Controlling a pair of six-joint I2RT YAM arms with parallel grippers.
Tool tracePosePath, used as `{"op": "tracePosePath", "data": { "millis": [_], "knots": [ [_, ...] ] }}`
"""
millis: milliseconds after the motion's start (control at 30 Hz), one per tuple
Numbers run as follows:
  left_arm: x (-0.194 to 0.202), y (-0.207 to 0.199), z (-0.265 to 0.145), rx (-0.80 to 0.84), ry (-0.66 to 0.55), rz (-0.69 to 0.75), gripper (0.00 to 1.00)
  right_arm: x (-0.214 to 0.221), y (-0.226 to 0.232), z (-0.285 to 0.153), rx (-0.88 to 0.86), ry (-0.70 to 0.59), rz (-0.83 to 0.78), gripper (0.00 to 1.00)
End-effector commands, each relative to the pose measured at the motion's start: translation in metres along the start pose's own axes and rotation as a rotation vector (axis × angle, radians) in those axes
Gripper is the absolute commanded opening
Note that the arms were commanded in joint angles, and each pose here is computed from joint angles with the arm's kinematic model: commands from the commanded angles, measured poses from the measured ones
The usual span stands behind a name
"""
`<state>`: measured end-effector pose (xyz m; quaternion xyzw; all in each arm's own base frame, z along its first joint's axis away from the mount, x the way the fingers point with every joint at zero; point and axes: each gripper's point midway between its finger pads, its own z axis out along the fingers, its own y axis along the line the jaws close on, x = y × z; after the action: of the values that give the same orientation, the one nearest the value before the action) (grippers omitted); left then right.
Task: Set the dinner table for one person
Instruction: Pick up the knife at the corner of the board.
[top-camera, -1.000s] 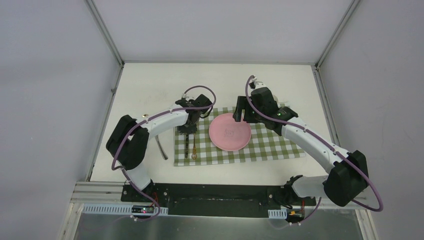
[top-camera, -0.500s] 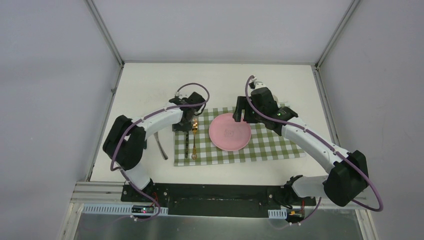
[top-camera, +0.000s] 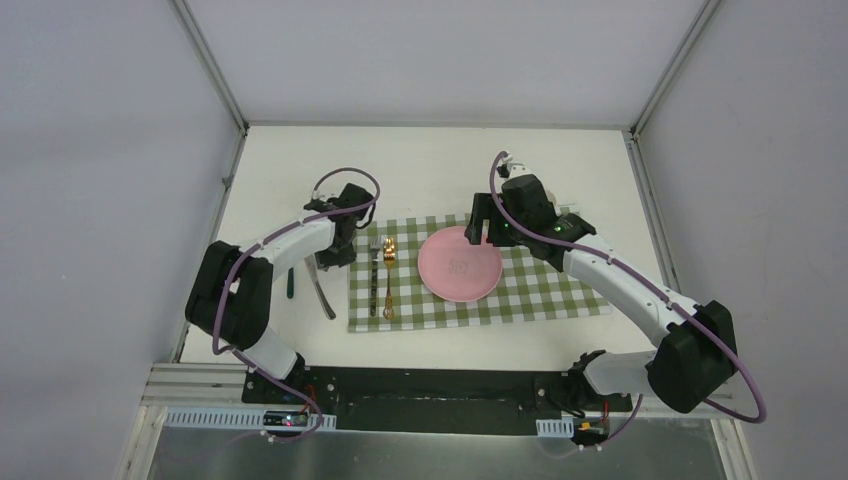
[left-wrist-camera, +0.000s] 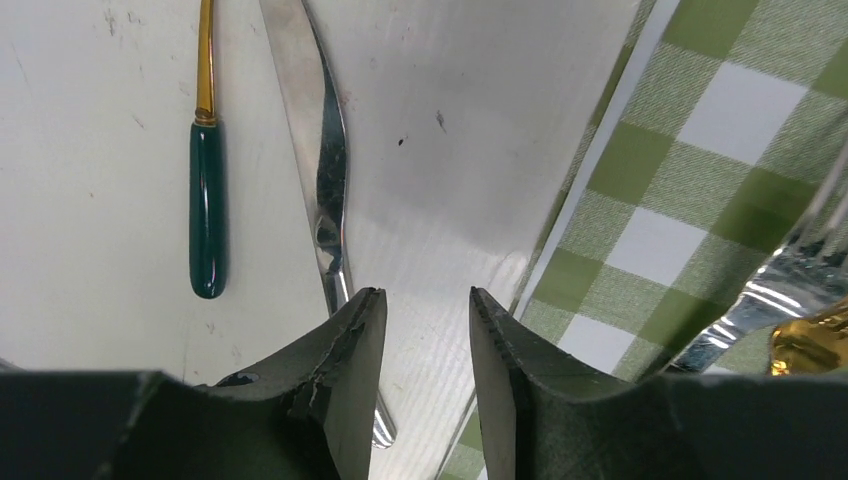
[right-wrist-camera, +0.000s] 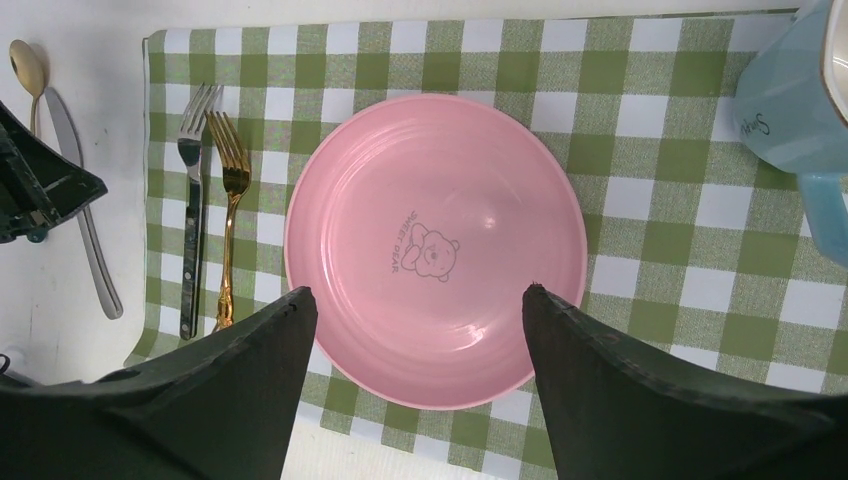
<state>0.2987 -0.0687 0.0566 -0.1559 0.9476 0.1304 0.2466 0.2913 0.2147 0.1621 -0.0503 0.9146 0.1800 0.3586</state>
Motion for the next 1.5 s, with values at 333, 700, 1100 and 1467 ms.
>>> {"op": "tracePosePath", "data": {
  "millis": [333,700,1100,1467],
  "knots": [
    [0.026,0.022,0.013,-0.096,0.033,-0.026,0.39,-0.007,0.011,-0.008,-0.055,-0.041,0.0,0.8],
    [0.034,0.036,0.007,-0.159,0.056,-0.083,0.4,-0.011,0.015,-0.01,-0.072,-0.041,0.005,0.8],
    [0.051,0.039,0.01,-0.199,0.117,-0.12,0.4,-0.013,0.016,-0.017,-0.076,-0.056,0.001,0.81],
    [0.064,0.028,0.018,-0.106,0.134,-0.203,0.41,-0.014,0.011,-0.026,-0.06,-0.062,-0.022,0.81]
  ]
}}
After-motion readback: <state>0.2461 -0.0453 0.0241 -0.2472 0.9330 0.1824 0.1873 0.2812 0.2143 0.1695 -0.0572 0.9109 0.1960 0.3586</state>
